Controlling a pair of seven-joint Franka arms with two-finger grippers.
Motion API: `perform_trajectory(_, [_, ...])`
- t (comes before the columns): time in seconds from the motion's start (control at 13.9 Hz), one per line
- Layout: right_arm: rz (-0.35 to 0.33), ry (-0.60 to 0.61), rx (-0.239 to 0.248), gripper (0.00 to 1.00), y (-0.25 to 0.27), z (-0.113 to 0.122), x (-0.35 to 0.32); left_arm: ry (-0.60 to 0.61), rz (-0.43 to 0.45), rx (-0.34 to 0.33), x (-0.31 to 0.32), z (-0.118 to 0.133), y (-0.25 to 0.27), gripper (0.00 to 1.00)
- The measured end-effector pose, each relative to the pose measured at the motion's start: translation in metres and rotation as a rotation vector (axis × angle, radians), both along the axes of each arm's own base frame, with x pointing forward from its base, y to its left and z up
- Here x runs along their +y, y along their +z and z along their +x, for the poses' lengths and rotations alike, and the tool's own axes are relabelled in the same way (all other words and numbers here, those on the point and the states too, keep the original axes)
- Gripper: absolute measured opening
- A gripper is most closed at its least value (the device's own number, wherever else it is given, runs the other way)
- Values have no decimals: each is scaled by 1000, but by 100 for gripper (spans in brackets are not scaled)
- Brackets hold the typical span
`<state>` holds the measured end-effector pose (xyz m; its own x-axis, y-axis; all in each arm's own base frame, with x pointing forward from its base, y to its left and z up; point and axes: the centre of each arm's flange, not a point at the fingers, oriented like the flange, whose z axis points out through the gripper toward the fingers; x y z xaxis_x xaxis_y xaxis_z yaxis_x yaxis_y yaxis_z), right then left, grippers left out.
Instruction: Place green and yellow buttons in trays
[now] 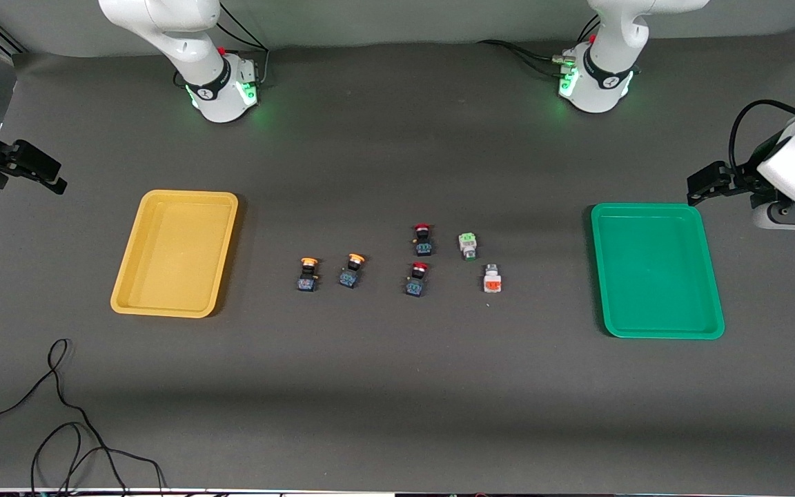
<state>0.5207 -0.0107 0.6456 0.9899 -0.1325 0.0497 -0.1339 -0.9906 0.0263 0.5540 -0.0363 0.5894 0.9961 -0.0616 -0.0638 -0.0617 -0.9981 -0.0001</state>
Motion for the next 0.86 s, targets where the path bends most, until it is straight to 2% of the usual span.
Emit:
perform_trajectory(0.5, [0, 0, 0, 100, 0, 0, 0, -12, 0, 22, -9, -2, -4, 100])
perform_trajectory(0.86, [0, 0, 0, 100, 0, 0, 0, 34, 13, 67, -79, -14, -27, 100])
